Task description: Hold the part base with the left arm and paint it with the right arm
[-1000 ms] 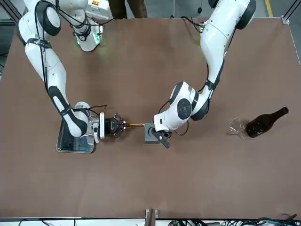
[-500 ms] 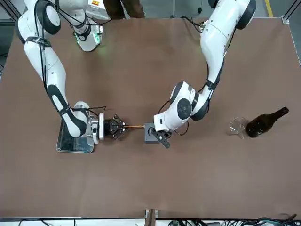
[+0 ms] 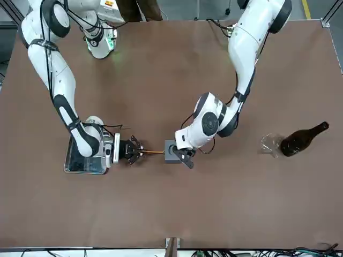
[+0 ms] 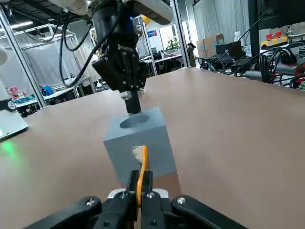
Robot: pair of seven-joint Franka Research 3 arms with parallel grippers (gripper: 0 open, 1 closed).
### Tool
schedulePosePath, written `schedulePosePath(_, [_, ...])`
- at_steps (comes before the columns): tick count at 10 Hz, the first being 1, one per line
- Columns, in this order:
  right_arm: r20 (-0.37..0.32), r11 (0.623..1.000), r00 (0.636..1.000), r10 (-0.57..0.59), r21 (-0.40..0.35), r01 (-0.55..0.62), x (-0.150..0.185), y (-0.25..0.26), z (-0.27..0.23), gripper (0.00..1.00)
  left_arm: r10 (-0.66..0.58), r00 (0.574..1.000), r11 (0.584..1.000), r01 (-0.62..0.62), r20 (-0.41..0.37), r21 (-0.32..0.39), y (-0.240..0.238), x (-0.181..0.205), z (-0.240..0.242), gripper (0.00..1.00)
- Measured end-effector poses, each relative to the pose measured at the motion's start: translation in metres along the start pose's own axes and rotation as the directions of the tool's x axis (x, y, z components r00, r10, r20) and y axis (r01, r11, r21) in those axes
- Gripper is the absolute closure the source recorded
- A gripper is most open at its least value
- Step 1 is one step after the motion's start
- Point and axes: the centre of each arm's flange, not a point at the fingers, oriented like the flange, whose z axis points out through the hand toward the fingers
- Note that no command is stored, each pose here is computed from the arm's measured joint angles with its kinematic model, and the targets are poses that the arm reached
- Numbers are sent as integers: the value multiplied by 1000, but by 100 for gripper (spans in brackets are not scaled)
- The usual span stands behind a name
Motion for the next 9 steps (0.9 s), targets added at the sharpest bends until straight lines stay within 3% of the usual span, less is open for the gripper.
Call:
schedulePosePath(6, [-5,996,999,43,-80,-43,46,32,-4,96,0,1000,1000,0,0,0,0,0,0,95])
schedulePosePath(9, [-20,979,988,153,-132,-154,81,54,-34,96,0,1000,1000,0,0,0,0,0,0,95])
